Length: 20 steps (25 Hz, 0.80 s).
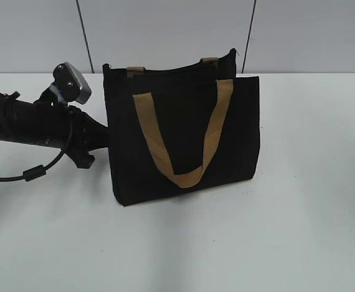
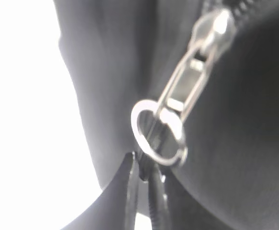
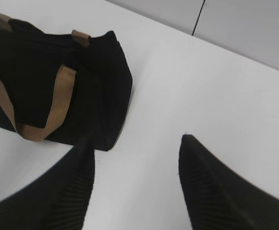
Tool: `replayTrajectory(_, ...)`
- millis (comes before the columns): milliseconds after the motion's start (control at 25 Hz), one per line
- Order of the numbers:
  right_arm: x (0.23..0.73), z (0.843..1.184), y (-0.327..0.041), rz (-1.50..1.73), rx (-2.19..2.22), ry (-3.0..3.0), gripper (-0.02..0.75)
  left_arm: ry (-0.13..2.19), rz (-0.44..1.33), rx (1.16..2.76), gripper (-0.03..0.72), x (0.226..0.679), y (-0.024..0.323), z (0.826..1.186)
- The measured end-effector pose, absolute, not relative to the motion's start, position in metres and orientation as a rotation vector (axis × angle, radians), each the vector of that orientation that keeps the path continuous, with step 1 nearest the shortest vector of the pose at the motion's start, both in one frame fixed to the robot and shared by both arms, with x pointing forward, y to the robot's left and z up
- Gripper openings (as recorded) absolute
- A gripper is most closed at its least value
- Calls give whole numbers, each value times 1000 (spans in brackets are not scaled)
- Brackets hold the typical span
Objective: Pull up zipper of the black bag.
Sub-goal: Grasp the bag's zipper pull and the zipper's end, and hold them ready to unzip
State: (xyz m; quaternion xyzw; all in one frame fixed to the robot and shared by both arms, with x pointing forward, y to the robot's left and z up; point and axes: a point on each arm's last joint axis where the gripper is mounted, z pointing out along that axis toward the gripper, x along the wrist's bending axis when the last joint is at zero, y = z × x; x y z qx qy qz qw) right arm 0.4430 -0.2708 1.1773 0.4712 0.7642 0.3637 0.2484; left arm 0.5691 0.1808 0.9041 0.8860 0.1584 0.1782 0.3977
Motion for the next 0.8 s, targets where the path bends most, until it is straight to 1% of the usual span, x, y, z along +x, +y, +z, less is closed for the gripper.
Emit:
replayTrajectory(160, 450, 1201, -270, 1017, 1238, 2054, 428, 503, 469, 2243, 27, 571, 185, 911)
replayTrajectory(320, 461, 1214, -261, 1047, 1185, 2083, 426, 514, 539, 2206, 26, 570, 187, 936)
replayTrajectory(600, 491, 1212, -204, 1120, 1014, 2274, 422, 575, 627, 2137, 25, 564, 191, 974)
replayTrajectory(800, 515, 1197, -154, 1143, 919, 2419, 422, 550, 611, 2173, 24, 556, 193, 986)
